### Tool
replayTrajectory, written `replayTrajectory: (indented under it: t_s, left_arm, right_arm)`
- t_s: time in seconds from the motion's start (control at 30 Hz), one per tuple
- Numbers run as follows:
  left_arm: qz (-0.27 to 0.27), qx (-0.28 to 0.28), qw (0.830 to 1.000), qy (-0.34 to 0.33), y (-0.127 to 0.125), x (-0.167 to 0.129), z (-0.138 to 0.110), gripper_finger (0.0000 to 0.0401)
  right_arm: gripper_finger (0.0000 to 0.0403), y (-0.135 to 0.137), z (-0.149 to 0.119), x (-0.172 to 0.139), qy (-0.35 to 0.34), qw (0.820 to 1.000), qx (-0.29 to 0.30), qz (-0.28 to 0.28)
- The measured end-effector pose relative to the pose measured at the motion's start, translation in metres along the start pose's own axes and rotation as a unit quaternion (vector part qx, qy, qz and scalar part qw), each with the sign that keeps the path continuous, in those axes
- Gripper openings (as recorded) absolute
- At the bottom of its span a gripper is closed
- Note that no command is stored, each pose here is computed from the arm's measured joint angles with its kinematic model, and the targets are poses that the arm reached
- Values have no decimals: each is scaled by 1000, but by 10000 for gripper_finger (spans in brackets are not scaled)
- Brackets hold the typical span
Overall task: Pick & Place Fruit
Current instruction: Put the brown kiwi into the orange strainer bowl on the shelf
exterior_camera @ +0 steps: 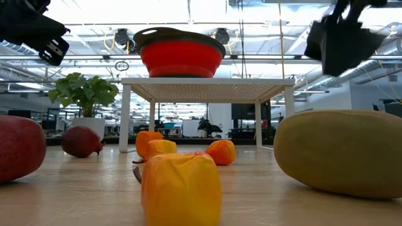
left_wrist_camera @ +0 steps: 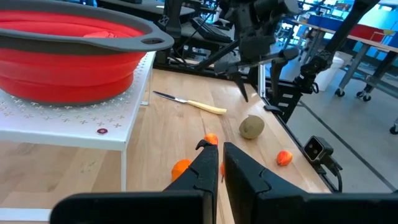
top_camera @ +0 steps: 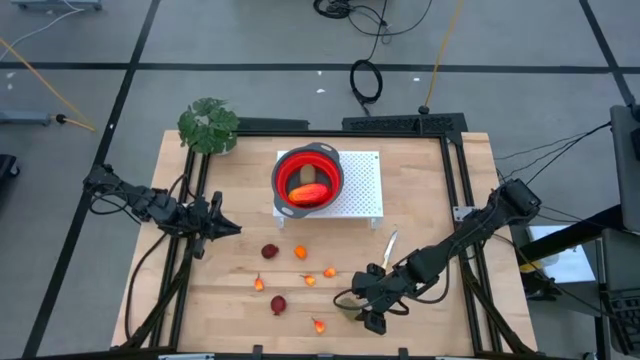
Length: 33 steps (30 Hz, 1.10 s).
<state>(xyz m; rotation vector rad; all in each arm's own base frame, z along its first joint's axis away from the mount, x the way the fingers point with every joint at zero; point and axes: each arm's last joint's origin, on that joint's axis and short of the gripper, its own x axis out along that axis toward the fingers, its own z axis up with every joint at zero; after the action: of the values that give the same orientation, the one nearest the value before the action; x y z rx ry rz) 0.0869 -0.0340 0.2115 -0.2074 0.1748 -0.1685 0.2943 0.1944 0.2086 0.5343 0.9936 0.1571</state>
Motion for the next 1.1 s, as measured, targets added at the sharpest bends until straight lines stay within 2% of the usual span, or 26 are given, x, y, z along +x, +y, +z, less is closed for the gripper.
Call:
replayTrajectory:
  t_s: [0.83, 1.1]
  left_arm:
    - [0, -3, 1000, -1, 0, 0, 0, 24]
    - [0, -3, 1000, -1, 0, 0, 0, 24]
  right_arm:
    - [293, -23, -15, 68, 31, 999, 12, -42]
    - [291, -24, -16, 70, 36, 998, -3, -44]
